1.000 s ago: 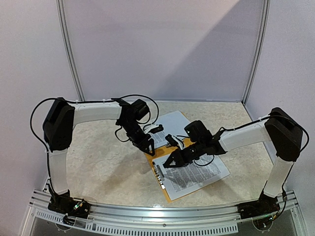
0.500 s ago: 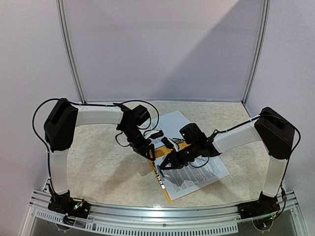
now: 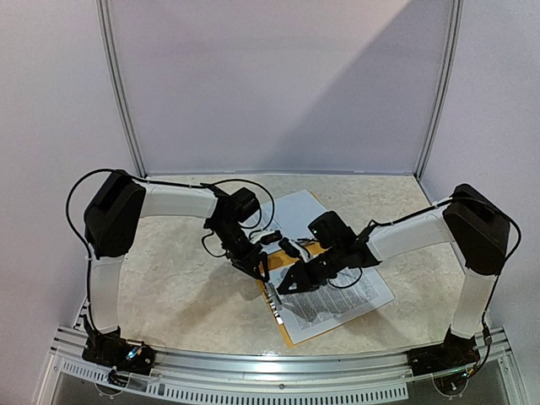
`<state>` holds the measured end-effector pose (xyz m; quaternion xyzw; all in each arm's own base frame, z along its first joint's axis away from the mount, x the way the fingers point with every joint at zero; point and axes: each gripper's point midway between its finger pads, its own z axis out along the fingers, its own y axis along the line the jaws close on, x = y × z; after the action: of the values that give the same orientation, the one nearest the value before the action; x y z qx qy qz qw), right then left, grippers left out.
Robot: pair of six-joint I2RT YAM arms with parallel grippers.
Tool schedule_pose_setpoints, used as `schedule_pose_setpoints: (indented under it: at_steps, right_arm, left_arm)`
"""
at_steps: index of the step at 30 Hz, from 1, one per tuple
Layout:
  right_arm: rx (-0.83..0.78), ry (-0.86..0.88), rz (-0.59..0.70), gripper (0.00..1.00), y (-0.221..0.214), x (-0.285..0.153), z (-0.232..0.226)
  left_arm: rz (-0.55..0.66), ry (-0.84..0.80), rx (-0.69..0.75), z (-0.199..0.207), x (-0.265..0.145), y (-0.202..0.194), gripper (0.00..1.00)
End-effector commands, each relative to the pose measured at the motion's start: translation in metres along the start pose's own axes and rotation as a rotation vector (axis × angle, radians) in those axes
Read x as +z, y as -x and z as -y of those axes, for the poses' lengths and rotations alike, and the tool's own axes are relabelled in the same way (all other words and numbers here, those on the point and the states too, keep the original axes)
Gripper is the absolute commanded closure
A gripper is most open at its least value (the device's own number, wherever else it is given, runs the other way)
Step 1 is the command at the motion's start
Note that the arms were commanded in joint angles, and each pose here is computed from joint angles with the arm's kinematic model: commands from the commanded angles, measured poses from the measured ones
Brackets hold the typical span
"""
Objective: Put the files into the folder
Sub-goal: Clamp the file in the folder with some files.
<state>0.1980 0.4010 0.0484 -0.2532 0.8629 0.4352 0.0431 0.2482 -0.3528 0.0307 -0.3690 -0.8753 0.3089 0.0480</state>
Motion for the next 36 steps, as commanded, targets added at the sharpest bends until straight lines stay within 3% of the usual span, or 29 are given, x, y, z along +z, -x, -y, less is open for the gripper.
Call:
schedule_pose_setpoints:
  at_steps: [1,24,30,36]
  right_arm:
    - [-0.067,-0.055,0.047,0.74,0.012,-0.020,-0.012]
    - [0.011,-0.162,0.123,0.74,-0.001,-0.041,0.022]
    - [0.002,-0.347,0.092,0.74,-0.010,-0.086,0.038]
    - [0.200,-0.540,-0.006,0.75,-0.062,-0.125,0.061]
  left_arm:
    - [-0.002,-0.034,0.015,0.011,0.008,0.004,0.53]
    - [-0.013,0.049,0.122,0.020,0.000,0.001,0.53]
    - [-0.012,0.079,0.141,0.019,-0.005,0.001,0.53]
    - [-0.003,0.060,0.159,0.027,-0.011,0.000,0.53]
